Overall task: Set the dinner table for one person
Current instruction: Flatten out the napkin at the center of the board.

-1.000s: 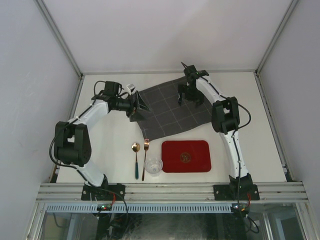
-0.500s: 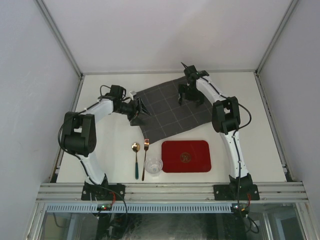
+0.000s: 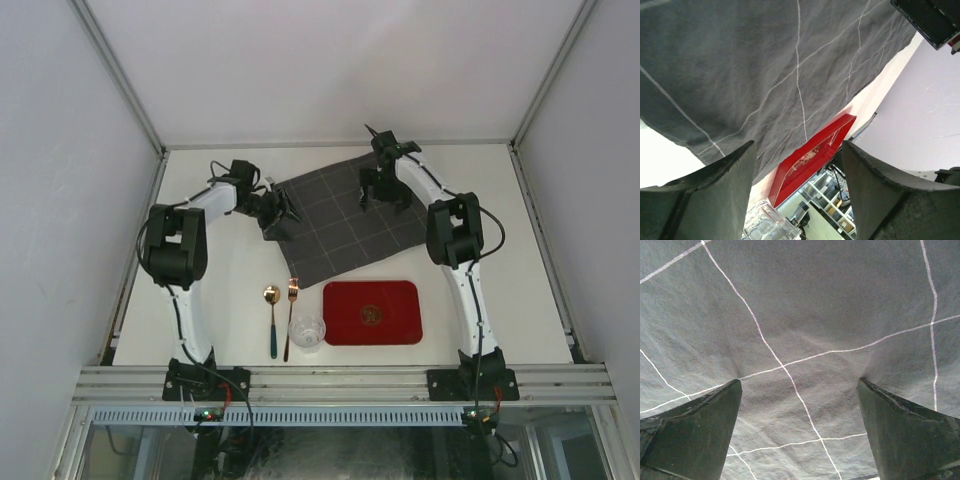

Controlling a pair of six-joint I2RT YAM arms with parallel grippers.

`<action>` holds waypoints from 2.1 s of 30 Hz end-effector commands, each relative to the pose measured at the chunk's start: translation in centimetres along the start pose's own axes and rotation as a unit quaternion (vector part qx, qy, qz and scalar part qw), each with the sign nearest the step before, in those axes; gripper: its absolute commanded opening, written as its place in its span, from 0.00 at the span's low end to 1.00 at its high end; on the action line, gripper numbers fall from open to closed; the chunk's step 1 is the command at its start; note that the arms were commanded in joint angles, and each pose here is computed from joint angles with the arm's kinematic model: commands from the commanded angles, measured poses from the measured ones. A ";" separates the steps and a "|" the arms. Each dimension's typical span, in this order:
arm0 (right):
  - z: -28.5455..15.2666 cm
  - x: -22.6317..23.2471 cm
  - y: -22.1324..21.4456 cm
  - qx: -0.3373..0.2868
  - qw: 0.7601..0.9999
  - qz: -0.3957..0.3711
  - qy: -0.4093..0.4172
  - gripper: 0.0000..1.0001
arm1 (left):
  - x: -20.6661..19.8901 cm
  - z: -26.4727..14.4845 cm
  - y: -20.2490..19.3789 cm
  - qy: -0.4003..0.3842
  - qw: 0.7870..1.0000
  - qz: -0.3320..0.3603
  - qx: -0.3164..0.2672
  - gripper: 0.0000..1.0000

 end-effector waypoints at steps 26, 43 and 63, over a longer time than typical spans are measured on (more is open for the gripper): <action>-0.6 -3.0 -3.6 0.033 0.999 0.019 -0.017 0.99 | 0.8 1.3 4.4 0.077 0.993 -0.089 -0.016 0.70; -2.7 -1.4 -4.1 0.018 1.000 0.012 -0.015 0.99 | 1.4 -1.9 5.6 0.177 0.982 0.016 -0.061 0.67; -8.5 -1.3 -2.0 -0.055 0.997 0.010 -0.050 0.99 | -4.3 -2.2 4.7 0.285 0.929 0.201 -0.124 0.67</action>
Point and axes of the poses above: each gripper's point midway between its finger pads, its own z axis out along the fingers, its own x axis along the line the jaws close on, y = z × x, the point moved 3 cm from there along -z, back along the fingers, and after that the axes turned 3 degrees about -z, right-handed, at the moved point
